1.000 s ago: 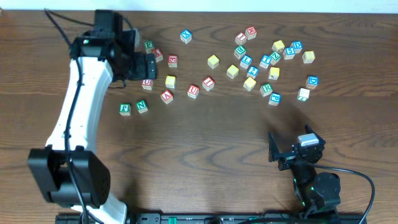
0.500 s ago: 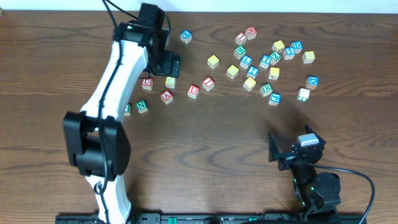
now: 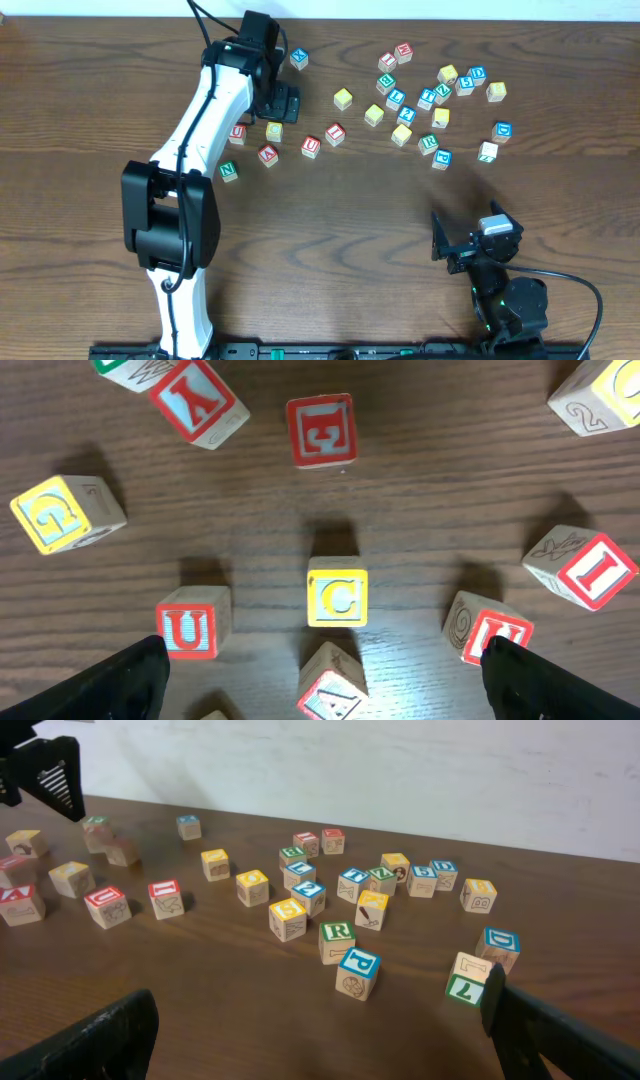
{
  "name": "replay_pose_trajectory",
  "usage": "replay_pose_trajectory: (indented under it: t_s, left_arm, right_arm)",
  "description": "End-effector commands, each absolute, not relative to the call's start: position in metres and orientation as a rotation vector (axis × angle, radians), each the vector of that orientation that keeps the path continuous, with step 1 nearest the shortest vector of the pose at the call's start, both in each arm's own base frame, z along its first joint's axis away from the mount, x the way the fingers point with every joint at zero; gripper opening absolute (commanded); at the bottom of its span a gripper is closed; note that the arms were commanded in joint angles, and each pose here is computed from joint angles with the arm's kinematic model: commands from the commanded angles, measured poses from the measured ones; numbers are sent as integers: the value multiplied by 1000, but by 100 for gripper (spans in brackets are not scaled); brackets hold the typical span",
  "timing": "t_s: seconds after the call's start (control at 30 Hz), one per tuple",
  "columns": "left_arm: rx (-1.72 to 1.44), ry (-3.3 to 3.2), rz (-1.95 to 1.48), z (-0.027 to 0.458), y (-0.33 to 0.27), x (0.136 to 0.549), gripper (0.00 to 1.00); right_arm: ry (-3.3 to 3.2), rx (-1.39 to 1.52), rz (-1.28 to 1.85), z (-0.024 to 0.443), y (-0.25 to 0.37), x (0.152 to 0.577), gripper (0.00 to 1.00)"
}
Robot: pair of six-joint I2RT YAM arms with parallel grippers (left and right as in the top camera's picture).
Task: Spell out CORL
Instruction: 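Move the left gripper over the yellow-bordered C block, then lower the left gripper and close it on the C block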
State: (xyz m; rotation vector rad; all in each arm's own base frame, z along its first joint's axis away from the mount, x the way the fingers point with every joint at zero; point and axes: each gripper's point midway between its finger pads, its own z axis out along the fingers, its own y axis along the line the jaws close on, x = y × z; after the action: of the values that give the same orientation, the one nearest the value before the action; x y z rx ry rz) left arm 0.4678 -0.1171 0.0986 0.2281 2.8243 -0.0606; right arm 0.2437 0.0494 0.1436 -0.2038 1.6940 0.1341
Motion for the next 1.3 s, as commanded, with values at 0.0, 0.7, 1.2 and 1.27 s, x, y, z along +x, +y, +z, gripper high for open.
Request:
replay_pose_trajectory:
  t_s: [0.0, 0.7, 1.2, 1.27]
  left_arm:
    - [228, 2828, -43, 93, -118, 472, 98]
    - [228, 2945, -24, 44, -118, 464, 98]
    - [233, 2948, -72, 44, -124, 463, 97]
    - [233, 2948, -72, 44, -124, 463, 97]
  right_arm:
    - [1696, -193, 128, 143, 47, 244, 99]
    - [1696, -193, 128, 143, 47, 244, 99]
    - [1696, -193, 128, 143, 47, 244, 99]
    - [1696, -193, 128, 143, 47, 244, 99]
